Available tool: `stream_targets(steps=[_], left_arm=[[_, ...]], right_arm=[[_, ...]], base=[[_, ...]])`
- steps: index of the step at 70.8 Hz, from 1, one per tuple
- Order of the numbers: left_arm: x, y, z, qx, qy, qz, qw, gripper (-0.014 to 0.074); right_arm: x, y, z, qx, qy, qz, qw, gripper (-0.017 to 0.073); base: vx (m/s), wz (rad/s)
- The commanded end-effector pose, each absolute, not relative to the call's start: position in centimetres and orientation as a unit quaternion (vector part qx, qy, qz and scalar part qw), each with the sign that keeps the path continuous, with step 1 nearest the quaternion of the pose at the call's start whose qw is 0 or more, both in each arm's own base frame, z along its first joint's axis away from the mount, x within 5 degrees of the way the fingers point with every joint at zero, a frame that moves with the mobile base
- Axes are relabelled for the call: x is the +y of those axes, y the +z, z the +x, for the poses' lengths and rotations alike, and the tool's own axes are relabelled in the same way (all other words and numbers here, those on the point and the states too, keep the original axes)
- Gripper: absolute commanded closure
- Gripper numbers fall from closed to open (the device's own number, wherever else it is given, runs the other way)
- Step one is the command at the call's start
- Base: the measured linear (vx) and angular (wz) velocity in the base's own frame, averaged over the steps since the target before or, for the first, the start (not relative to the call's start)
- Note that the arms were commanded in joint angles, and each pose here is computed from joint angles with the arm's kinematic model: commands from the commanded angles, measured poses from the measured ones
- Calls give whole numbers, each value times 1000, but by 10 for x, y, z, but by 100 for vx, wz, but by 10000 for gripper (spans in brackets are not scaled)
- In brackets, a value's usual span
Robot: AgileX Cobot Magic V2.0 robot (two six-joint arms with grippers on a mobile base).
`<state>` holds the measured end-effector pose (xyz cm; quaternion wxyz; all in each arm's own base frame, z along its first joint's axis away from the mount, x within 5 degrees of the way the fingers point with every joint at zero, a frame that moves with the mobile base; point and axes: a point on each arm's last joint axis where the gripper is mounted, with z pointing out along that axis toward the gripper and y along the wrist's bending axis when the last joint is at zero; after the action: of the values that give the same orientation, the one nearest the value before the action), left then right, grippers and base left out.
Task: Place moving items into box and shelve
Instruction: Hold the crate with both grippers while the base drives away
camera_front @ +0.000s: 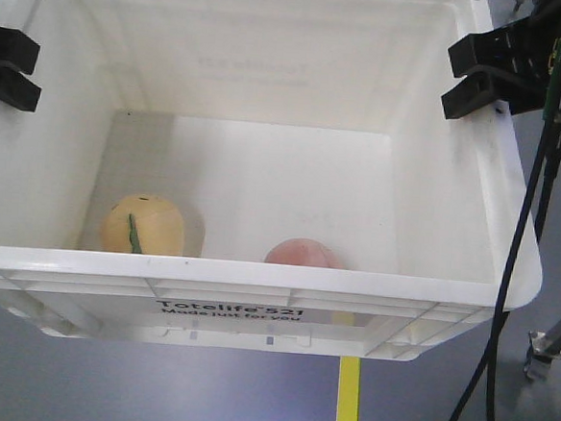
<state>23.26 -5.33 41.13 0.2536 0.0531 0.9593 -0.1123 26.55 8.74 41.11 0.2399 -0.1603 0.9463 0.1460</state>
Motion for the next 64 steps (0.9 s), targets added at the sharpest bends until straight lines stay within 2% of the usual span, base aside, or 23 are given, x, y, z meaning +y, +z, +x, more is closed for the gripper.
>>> stream_targets(steps=[1,64], left_arm=[[-57,439,226,929,-147,57,334,610],[-57,439,226,929,-146,57,335,610]], right_arm=[[90,441,257,915,179,-166,321,571],[90,440,257,915,179,-166,320,571]], base=[[54,-9],[54,-8]])
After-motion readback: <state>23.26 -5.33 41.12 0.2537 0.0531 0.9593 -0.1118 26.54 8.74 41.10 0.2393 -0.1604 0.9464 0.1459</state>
